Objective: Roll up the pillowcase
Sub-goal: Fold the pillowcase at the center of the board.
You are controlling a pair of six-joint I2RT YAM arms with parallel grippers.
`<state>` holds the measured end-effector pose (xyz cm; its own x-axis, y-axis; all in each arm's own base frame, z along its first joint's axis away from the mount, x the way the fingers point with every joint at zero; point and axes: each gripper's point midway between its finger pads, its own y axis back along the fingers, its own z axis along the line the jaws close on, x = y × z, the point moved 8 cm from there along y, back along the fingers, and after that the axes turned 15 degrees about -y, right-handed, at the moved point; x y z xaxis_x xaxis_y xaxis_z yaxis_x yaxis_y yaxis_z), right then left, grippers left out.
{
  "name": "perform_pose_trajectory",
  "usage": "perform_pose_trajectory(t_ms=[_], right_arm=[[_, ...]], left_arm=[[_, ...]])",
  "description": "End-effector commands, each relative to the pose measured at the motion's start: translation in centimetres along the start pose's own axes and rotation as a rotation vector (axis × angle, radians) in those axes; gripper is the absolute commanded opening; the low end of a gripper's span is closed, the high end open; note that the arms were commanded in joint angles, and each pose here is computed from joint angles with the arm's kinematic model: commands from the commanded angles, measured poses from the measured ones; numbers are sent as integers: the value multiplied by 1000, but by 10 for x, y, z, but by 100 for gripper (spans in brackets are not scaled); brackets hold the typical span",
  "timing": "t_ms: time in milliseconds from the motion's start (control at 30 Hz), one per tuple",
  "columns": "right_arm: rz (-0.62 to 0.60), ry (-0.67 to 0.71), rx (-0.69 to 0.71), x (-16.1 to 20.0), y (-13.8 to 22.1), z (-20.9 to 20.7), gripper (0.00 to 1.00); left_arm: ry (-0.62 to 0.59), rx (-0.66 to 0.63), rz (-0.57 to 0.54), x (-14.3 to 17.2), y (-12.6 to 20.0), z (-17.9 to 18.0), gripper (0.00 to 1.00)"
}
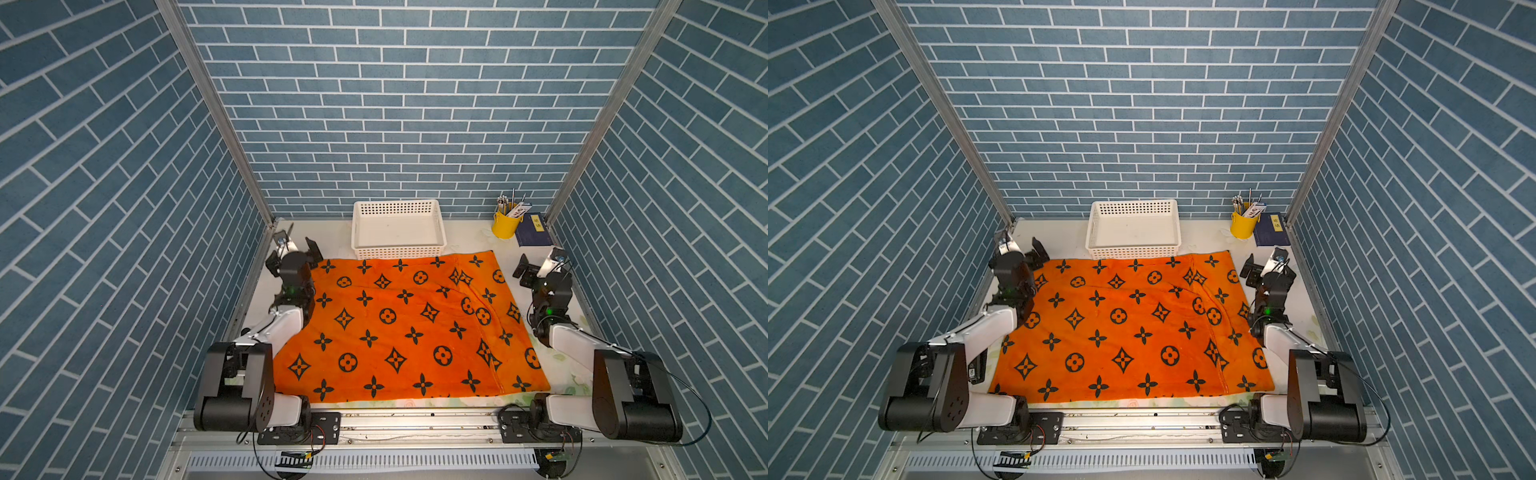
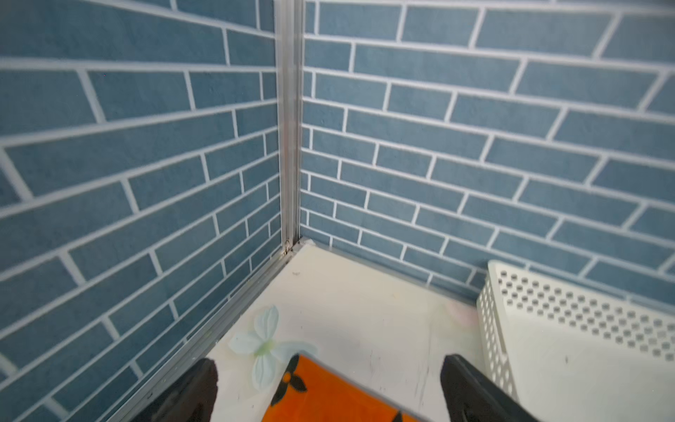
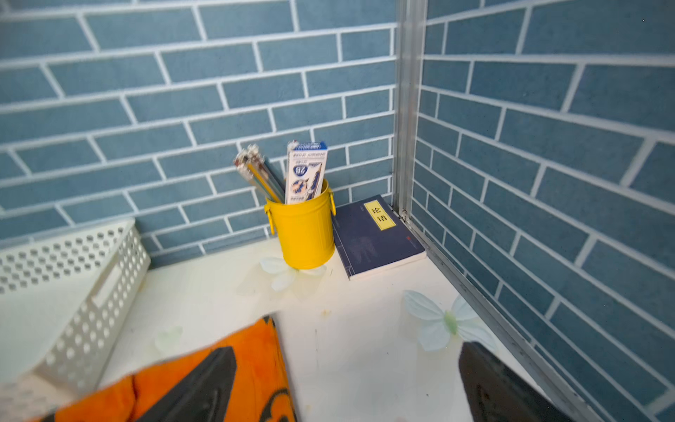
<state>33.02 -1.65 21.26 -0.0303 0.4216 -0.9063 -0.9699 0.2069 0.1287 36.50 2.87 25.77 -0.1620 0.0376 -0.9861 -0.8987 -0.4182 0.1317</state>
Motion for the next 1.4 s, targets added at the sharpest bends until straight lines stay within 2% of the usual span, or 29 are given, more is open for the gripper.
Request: perform_pose_trajectory(t_ms=[0, 167, 367, 467, 733, 833, 933, 1067, 1200, 1300, 1367], right_arm=[[153, -172, 30, 7, -12, 1, 100], [223, -202, -57, 1, -38, 21, 100], [305, -214, -24, 7, -63, 29, 100], [394, -198, 1, 17, -76, 34, 100], [455, -125, 55, 43, -89, 50, 100], [471, -108, 85, 48, -95, 52, 100], [489, -89, 111, 53, -100, 53, 100], [527, -19, 174, 64, -115, 54, 100], [566, 14, 200, 74, -132, 56, 100], [605, 13, 190, 82, -147, 61, 90], [638, -5, 191, 89, -157, 64, 77]], left_arm=[[-32, -57, 336, 25, -23, 1, 100], [26, -26, 475, 42, -58, 3, 100], [57, -1, 657, 81, -97, 17, 95], [60, 35, 706, 94, -113, 21, 93], [49, 105, 810, 123, -146, 19, 84], [56, 142, 831, 131, -154, 14, 78], [61, 154, 847, 138, -159, 11, 66], [56, 142, 873, 149, -159, 11, 61], [62, 150, 861, 151, -157, 10, 34], [79, 154, 847, 150, -155, 10, 16], [88, 154, 839, 149, -153, 10, 11]])
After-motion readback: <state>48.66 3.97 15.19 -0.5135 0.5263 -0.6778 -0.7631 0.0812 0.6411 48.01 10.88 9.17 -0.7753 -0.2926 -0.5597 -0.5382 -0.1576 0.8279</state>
